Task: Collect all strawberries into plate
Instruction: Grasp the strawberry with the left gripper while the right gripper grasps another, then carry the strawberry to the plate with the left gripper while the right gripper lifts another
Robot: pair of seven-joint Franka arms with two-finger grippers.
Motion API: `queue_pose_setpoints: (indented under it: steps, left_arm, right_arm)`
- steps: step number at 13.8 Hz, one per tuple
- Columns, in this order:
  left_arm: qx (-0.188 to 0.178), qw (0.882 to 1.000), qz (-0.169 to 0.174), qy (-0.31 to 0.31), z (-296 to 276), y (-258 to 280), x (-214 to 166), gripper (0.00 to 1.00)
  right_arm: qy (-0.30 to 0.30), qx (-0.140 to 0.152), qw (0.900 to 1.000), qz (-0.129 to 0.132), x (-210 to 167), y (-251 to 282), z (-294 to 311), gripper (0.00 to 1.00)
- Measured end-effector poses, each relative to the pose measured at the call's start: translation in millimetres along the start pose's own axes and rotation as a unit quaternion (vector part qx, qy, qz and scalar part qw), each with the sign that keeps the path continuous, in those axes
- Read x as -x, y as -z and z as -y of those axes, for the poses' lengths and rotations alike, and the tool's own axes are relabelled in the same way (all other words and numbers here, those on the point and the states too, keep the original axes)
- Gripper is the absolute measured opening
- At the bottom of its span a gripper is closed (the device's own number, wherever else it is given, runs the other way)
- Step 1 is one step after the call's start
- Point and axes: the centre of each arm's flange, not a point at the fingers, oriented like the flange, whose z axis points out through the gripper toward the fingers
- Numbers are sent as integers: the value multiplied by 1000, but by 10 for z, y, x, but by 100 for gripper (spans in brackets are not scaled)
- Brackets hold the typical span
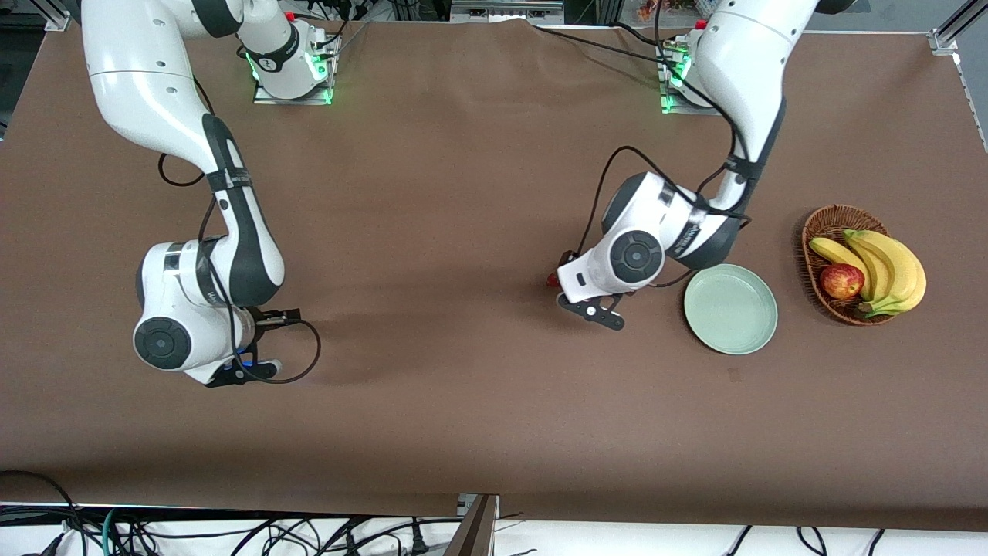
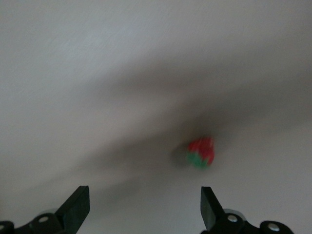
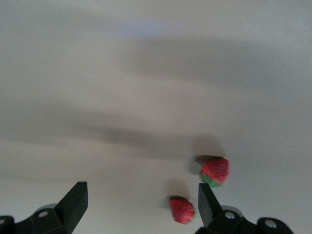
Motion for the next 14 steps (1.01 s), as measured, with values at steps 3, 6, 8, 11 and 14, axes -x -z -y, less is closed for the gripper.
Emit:
queue_pose_setpoints:
  steps: [3, 6, 8, 11, 14]
  left_arm:
    - [4, 998, -57, 24, -277, -422, 71, 100]
    - [7, 996, -64, 70, -711, -668, 253, 100]
    - [7, 995, -63, 78, -793, -695, 285, 100]
    - [2, 994, -67, 85, -680, -678, 253, 97]
    - [-9, 994, -72, 76, -629, -657, 237, 97]
  right_arm:
    - [0, -4, 1000, 4, 27, -120, -274, 100]
    - [12, -11, 1000, -2, 56, -287, -621, 100]
    - [10, -14, 1000, -3, 80, -393, -789, 100]
    - [11, -15, 1000, -3, 88, -591, -785, 100]
    - [11, -16, 1000, 2, 102, -668, -777, 98]
